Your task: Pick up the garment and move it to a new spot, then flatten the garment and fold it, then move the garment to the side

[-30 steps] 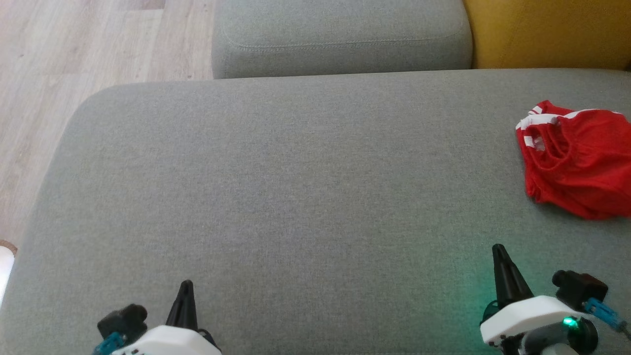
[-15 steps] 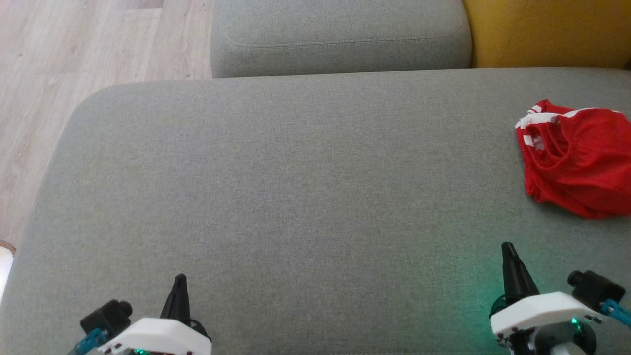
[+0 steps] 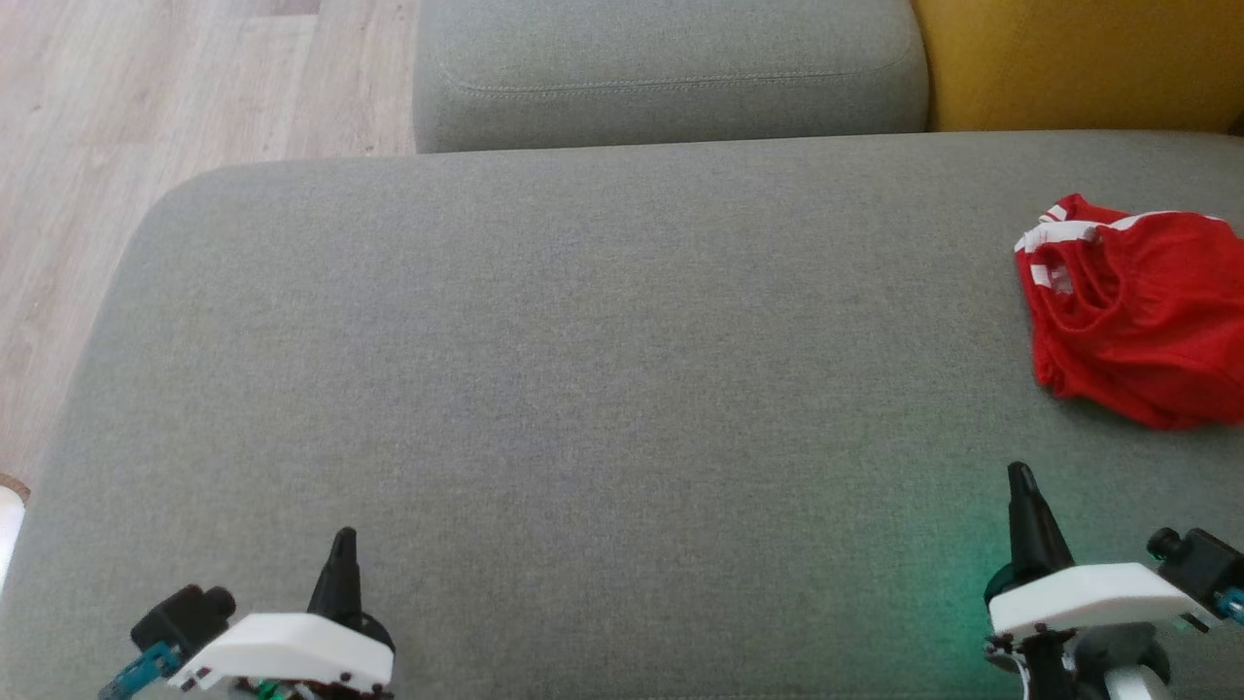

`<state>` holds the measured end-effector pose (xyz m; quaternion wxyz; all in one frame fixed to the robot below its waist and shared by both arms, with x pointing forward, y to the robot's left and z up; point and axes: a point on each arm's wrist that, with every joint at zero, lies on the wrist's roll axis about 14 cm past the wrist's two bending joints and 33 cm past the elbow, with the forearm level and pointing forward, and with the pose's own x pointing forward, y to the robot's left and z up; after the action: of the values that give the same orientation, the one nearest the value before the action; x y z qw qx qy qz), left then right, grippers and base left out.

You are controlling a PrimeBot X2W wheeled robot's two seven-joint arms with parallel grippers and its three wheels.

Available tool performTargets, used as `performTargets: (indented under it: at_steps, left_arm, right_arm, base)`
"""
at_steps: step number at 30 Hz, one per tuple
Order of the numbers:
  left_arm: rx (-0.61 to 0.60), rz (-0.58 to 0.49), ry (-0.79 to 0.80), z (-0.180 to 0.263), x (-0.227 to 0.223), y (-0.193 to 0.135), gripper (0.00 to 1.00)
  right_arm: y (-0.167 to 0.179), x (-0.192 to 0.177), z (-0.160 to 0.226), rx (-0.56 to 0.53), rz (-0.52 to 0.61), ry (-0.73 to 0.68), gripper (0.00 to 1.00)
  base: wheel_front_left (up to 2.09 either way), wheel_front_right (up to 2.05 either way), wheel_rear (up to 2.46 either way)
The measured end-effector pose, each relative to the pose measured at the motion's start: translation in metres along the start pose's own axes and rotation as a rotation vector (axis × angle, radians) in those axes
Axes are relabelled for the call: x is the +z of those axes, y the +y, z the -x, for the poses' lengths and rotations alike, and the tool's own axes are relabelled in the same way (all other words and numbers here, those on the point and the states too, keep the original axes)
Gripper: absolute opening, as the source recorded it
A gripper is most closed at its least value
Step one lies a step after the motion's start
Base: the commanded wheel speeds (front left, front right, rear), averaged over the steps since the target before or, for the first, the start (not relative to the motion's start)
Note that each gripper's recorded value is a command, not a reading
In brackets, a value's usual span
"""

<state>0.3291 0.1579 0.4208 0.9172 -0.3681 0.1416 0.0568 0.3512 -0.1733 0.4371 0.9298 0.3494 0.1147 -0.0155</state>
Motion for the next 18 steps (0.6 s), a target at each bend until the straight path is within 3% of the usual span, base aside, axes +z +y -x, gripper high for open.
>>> performTargets:
  at_steps: [18]
  left_arm:
    - [-0.006, 0.200, 0.001, -0.006, 0.011, 0.001, 0.00]
  right_arm:
    - [-0.002, 0.011, -0.003, -0.007, -0.211, -0.029, 0.00]
  base:
    - [0.00, 0.00, 0.00]
